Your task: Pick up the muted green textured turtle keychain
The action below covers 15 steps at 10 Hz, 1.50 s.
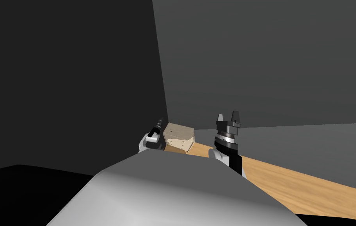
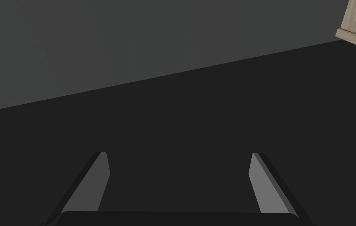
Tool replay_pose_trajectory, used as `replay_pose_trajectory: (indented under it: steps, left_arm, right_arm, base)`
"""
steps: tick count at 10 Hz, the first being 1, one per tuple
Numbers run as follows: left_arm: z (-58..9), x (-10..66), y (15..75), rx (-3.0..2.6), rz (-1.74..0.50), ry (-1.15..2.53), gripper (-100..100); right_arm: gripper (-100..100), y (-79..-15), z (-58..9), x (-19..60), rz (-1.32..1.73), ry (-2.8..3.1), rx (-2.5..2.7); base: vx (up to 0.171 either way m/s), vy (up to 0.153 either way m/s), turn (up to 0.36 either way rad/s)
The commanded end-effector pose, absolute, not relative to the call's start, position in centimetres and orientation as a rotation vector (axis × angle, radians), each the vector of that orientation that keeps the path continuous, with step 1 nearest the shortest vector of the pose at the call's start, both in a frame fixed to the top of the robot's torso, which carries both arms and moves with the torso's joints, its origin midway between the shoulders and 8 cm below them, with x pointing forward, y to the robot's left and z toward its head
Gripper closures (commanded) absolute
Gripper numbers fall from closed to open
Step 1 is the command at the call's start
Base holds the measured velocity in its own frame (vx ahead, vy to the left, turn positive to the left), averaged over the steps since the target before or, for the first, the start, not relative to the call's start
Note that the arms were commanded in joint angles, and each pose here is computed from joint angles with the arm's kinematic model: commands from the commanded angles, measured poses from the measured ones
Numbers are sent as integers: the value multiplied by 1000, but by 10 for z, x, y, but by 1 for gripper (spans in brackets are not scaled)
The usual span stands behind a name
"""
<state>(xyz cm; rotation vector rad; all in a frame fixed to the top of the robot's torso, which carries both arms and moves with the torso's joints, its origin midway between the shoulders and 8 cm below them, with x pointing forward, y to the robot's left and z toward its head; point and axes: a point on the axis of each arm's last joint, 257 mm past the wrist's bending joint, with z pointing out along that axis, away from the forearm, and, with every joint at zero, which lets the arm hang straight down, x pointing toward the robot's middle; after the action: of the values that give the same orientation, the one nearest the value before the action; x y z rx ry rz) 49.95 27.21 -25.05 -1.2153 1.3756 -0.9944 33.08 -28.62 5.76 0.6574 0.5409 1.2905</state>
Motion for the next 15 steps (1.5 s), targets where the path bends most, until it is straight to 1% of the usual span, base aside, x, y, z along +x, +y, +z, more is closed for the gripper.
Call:
replay_pose_trajectory:
  steps: [1, 9, 10, 15]
  left_arm:
    - [-271, 506, 275, -1248, -952, 1430, -100]
    - [-358, 506, 283, -1409, -763, 1651, -100]
    - [-359, 505, 283, -1413, -759, 1655, -100]
    - [-408, 496, 290, -1505, -621, 1796, -100]
  right_arm:
    - [0, -286, 58, 331, 1291, 541, 657]
    - [0, -286, 58, 331, 1290, 541, 657]
    - [0, -286, 58, 331, 1291, 541, 657]
    - [0, -286, 58, 331, 1290, 541, 657]
  base:
    - [25, -13, -176]
    - [20, -6, -71]
    - [16, -7, -52]
    - [19, -6, -81]
